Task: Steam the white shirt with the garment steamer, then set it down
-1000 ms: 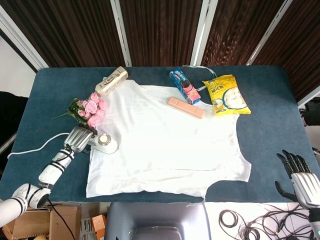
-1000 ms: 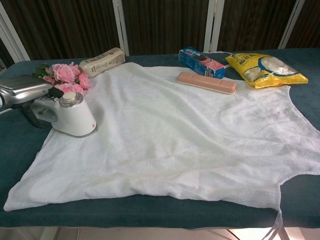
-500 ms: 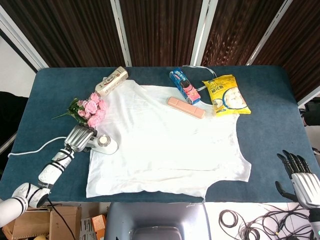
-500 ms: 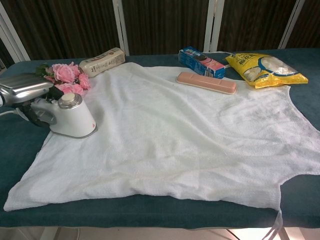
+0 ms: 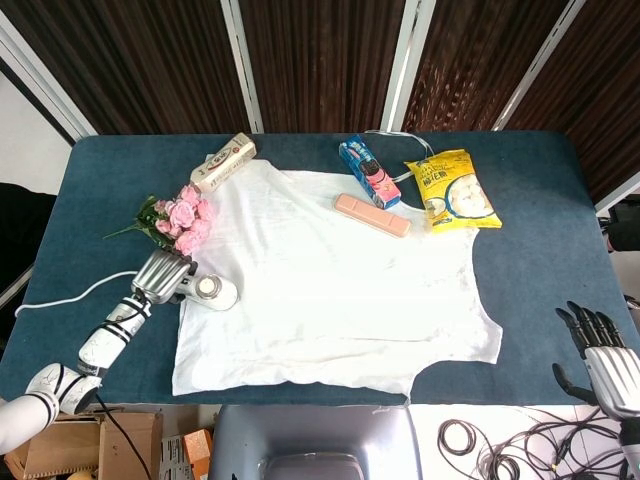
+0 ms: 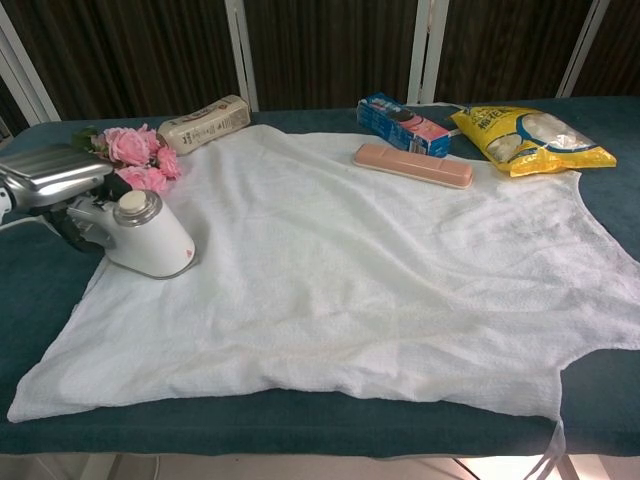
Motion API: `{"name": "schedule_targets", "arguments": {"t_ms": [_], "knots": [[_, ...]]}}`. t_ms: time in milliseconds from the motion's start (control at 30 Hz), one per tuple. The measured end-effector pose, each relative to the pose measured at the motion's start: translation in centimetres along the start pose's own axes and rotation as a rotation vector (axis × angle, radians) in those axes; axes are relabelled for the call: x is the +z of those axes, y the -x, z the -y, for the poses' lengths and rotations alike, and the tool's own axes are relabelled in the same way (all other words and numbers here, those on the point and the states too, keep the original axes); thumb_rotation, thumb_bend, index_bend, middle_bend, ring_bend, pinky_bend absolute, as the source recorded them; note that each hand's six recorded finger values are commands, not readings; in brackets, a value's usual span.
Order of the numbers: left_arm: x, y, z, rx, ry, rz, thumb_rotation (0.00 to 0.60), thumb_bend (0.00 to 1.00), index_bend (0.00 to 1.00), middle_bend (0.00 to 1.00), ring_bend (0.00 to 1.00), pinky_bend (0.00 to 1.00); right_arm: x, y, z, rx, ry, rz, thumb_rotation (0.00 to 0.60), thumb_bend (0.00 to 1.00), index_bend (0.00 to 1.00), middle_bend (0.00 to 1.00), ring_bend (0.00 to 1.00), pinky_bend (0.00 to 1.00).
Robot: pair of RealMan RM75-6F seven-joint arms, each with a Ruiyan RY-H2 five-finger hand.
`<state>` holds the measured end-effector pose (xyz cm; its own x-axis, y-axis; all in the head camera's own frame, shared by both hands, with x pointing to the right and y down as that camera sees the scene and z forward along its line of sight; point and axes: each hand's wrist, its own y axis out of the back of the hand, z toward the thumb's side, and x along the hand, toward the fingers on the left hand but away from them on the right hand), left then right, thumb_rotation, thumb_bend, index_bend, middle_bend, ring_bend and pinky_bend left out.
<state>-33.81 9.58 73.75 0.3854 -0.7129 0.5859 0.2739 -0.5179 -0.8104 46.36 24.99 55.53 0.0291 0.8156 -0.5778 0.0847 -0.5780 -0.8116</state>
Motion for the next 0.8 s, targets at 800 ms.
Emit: {"name": "schedule_targets", "arguments": {"t_ms": [800], "knots": [[1.7, -0.5, 0.8, 0.064, 0.093, 0.084, 0.6, 0.46, 0.9, 0.73, 0.74, 0.65, -0.3, -0.4, 0.0, 0.008, 0.0, 0.01, 0.6, 0.36, 0.0, 0.0, 0.0, 0.0]]}}
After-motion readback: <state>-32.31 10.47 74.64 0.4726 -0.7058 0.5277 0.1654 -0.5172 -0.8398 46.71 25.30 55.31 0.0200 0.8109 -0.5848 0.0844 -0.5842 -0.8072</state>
